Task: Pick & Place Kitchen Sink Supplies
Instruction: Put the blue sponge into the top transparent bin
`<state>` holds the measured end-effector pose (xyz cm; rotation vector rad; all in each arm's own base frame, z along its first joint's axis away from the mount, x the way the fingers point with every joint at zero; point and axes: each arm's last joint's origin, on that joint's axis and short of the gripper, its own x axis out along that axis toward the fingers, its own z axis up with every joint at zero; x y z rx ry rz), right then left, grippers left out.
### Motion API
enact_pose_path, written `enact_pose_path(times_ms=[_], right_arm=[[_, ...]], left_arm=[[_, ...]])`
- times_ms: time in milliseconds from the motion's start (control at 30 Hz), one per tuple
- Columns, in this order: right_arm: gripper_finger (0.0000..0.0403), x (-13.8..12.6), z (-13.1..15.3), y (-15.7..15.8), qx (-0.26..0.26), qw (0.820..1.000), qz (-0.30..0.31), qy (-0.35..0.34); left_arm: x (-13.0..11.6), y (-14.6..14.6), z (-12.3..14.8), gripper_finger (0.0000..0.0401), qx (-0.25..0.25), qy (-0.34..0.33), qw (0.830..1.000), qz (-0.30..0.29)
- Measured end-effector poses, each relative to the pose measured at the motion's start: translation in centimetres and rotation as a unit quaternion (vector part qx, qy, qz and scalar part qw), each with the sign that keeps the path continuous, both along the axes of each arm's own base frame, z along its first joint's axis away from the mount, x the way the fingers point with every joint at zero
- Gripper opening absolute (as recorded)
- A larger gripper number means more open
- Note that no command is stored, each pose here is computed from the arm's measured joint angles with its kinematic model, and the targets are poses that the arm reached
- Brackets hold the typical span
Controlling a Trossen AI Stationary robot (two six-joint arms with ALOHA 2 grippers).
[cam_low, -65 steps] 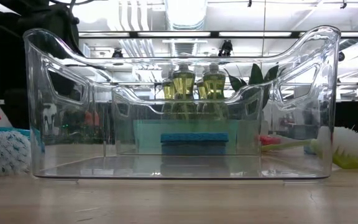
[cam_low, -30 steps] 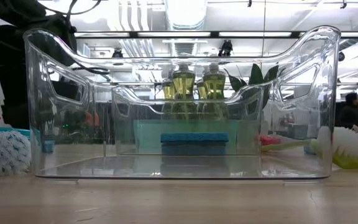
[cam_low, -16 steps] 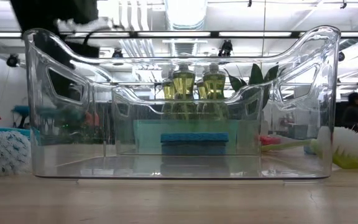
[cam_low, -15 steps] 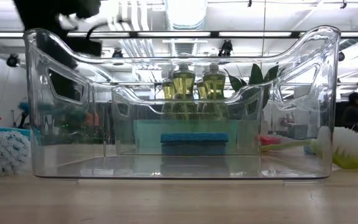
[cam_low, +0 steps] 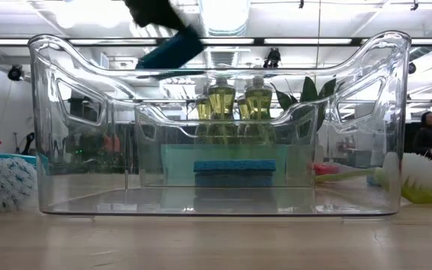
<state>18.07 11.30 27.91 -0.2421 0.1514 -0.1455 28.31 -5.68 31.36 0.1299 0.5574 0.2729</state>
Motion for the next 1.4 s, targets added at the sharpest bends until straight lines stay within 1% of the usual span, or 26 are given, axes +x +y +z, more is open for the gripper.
enact_pose_path(times_ms=[67,133,200,267,367,667,767,867,967,1133,1300,1400], right_arm=[[0.0008,0.0,0.0,0.0,0.0,1.0,0.0,0.0],[0.0008,0.0,0.0,0.0,0.0,1.0,0.0,0.0],[0.0008,0.0,0.0,0.0,0.001,1.0,0.0,0.0],[0.0008,0.0,0.0,0.0,0.001,1.0,0.0,0.0],[0.0008,0.0,0.0,0.0,0.002,1.0,0.0,0.0],[0.0008,0.0,-0.1,0.0,0.0,1.0,0.0,0.004],[0.0008,0.0,-0.1,0.0,-0.001,1.0,0.0,0.004],[0.0008,0.0,-0.1,0.0,-0.001,1.0,0.0,0.004],[0.0008,0.0,-0.2,0.0,0.0,1.0,0.0,0.004],[0.0008,0.0,-0.2,0.0,0.001,1.0,0.0,0.004],[0.0008,0.0,-0.2,0.0,-0.001,1.0,-0.001,0.006],[0.0008,0.0,-0.3,0.0,-0.001,1.0,-0.001,0.007]], left_arm=[[0.8,-0.3,0.5,0.0,-0.005,-0.051,0.998,-0.039],[1.5,-0.6,0.6,0.0,0.001,-0.084,0.994,-0.067],[2.4,-0.8,0.2,0.0,0.011,-0.105,0.992,-0.075],[3.3,-0.8,-0.6,0.0,0.019,-0.106,0.991,-0.076],[4.6,-0.9,-2.4,0.0,0.028,-0.08,0.994,-0.076],[8.5,-0.8,-7.7,0.0,0.022,-0.006,0.998,-0.058],[9.6,-0.8,-8.9,0.0,0.021,0.015,0.998,-0.062],[10.3,-0.5,-9.9,0.0002,0.028,0.051,0.997,-0.058],[10.7,-0.1,-10.4,0.0006,0.018,0.074,0.996,-0.045],[10.8,0.1,-10.2,0.0008,-0.003,0.071,0.997,-0.025],[10.8,0.1,-10.3,0.0011,-0.027,0.075,0.996,-0.043],[10.8,0.0,-10.3,0.0027,-0.032,0.076,0.995,-0.048]])
